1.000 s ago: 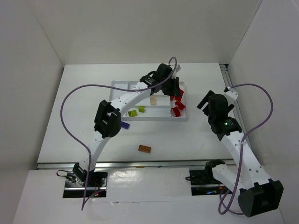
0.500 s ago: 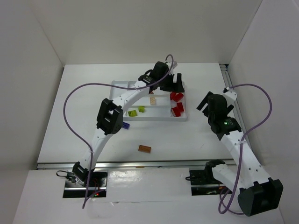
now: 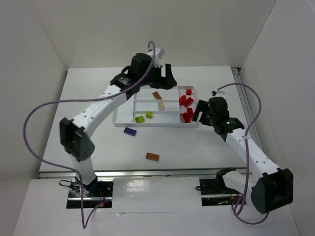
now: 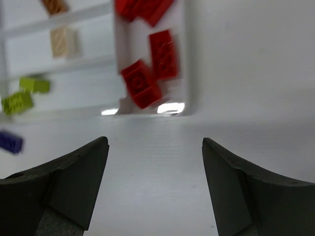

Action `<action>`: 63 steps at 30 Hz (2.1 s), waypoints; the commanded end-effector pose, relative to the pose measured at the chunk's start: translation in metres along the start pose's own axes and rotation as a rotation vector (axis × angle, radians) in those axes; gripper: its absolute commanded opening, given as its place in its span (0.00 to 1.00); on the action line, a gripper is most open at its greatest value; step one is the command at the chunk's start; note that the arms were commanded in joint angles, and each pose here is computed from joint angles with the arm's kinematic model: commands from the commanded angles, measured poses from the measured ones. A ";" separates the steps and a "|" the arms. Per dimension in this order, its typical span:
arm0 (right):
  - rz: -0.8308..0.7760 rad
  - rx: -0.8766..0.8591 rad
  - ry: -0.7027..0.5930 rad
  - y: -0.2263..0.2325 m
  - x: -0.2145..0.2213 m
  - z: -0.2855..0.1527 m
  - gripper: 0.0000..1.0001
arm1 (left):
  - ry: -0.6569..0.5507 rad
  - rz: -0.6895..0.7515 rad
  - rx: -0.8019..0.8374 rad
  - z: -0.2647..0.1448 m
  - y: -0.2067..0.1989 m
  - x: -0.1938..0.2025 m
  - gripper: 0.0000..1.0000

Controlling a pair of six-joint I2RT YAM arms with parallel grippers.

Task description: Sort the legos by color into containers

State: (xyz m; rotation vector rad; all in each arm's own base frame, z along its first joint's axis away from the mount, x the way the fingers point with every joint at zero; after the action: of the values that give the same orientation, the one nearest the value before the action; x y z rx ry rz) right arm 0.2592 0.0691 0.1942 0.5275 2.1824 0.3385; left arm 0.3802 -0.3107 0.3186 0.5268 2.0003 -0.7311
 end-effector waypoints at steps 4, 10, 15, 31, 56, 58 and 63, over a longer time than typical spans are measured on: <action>-0.302 -0.345 0.142 0.084 0.066 -0.026 0.86 | 0.006 -0.018 -0.388 -0.091 0.060 0.018 0.96; -0.689 -0.416 0.287 0.119 0.157 -0.039 0.98 | 0.034 -0.131 -0.586 -0.154 0.106 0.047 0.96; -0.863 -0.450 0.331 0.137 0.200 -0.036 1.00 | 0.021 -0.146 -0.614 -0.175 0.114 0.048 0.96; -1.041 -0.502 0.476 0.144 0.251 -0.006 0.85 | 0.047 -0.135 -0.579 -0.178 0.114 0.057 0.96; -0.534 -0.325 0.052 0.209 0.032 0.051 0.27 | 0.112 -0.464 -0.737 -0.182 0.161 0.122 1.00; -0.522 -0.281 0.046 0.207 0.020 0.077 0.27 | 0.161 -0.469 -0.717 -0.175 0.152 0.137 1.00; -0.450 -0.214 0.013 0.206 -0.022 0.138 0.29 | 0.248 -0.531 -0.629 -0.144 0.114 0.173 0.99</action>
State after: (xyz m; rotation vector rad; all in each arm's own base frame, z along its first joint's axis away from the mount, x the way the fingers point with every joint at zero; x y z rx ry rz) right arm 0.4055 0.2490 0.2296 -0.1166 2.1410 0.3387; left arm 0.2903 -0.0898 0.2020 -0.2906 2.4589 -0.1925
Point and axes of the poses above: each gripper's point midway between its finger pads, its own z axis out along the fingers, its own y axis along the line the jaws close on, x = y × z, the point moved 6 cm from there along -z, back along the fingers, and after that the axes turned 10 degrees about z, right-handed, at the moved point
